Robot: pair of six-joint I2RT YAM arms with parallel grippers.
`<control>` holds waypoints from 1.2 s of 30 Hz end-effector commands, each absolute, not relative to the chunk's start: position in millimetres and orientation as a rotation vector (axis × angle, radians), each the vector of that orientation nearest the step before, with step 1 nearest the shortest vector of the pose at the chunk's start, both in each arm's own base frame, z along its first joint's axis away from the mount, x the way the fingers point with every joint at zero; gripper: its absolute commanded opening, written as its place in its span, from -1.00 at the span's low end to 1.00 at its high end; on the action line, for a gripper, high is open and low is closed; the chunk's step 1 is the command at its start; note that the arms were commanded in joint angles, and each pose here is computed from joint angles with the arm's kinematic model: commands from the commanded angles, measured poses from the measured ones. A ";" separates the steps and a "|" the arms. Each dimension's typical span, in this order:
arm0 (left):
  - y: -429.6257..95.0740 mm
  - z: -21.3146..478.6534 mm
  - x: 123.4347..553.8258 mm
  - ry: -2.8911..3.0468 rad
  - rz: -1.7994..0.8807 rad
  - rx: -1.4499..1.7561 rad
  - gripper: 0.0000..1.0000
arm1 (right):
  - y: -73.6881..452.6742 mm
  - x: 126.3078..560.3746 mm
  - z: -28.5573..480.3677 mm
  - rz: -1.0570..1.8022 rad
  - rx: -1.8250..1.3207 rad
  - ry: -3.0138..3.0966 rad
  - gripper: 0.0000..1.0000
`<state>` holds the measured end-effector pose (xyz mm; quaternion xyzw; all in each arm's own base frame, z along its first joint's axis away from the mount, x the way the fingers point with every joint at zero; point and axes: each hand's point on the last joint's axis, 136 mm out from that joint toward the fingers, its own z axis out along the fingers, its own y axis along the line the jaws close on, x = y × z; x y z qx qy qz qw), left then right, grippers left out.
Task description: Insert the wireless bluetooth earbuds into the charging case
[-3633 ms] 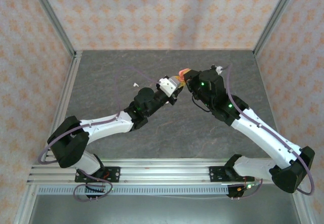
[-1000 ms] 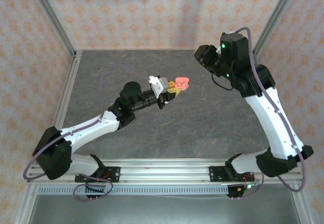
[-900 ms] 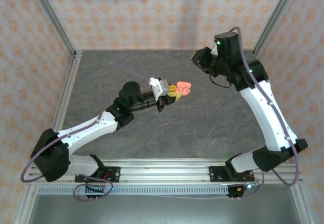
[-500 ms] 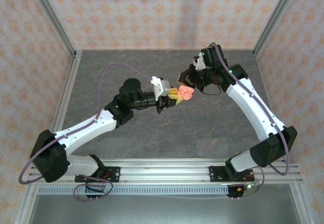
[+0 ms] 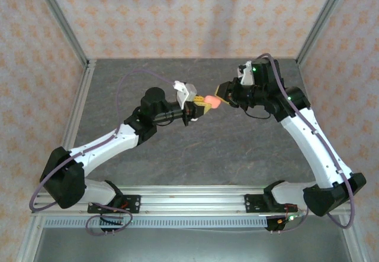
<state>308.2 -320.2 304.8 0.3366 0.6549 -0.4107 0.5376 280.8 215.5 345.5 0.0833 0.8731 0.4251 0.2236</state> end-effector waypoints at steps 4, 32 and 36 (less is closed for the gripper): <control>-263.2 259.1 360.8 1.808 -0.876 0.472 -1.00 | 178.4 316.5 311.0 0.745 0.305 2.444 -0.39; -168.1 68.5 446.2 2.523 -0.380 0.220 -0.11 | 275.8 432.4 90.5 0.303 0.103 2.953 0.17; -159.6 86.5 444.5 2.513 -0.313 0.241 0.12 | 266.6 436.4 100.9 0.394 0.181 2.920 0.17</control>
